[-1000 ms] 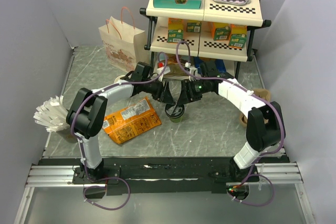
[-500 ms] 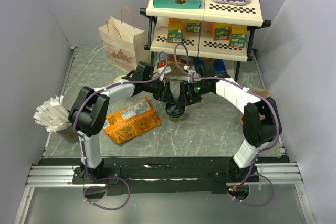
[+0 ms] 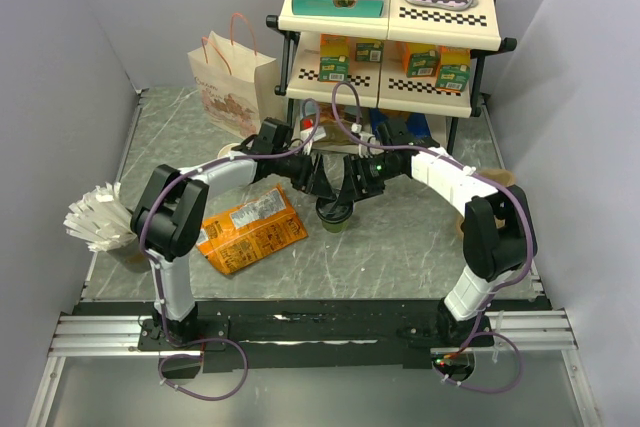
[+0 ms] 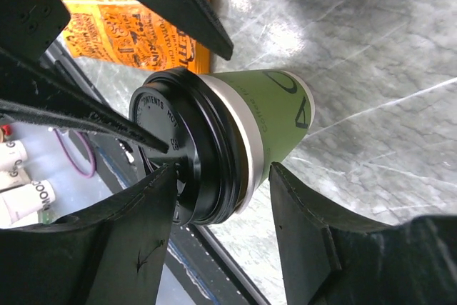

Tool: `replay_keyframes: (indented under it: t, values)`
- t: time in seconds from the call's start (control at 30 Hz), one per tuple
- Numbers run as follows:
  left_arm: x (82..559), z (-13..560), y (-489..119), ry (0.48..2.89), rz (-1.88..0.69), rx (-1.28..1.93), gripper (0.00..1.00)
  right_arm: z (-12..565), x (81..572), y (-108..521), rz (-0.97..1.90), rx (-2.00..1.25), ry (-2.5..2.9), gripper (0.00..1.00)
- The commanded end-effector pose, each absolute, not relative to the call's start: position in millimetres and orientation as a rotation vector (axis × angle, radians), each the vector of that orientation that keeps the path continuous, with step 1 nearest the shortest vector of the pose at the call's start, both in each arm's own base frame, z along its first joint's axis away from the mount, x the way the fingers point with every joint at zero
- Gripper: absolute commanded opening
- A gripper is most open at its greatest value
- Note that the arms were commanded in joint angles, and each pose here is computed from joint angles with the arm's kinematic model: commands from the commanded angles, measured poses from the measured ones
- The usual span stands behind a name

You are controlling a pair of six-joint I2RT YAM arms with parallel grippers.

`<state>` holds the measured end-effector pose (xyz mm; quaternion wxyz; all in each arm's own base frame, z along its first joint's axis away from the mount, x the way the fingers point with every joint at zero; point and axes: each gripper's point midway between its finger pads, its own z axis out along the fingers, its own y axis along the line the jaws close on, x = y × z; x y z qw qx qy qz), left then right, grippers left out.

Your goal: Pack the takeout coffee

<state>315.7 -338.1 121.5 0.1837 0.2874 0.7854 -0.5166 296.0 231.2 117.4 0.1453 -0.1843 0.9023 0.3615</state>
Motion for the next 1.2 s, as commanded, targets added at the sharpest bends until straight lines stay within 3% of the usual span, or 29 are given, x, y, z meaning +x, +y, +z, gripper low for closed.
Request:
replay_keyframes:
  t: [0.0, 0.33, 0.6, 1.17]
  values:
    - [318, 161, -332, 2.095, -1.442, 0.868, 0.69, 132, 307, 226, 0.984, -0.505, 2.579, 0.62]
    - [289, 152, -303, 2.146, -1.503, 0.875, 0.73, 130, 304, 231, 1.065, -0.491, 2.575, 0.62]
    - [272, 142, -302, 2.154, -1.607, 0.935, 0.73, 135, 303, 232, 1.159, -0.451, 2.562, 0.70]
    - [292, 110, -304, 2.165, -1.434, 0.982, 0.66, 136, 302, 235, 1.250, -0.424, 2.557, 0.71]
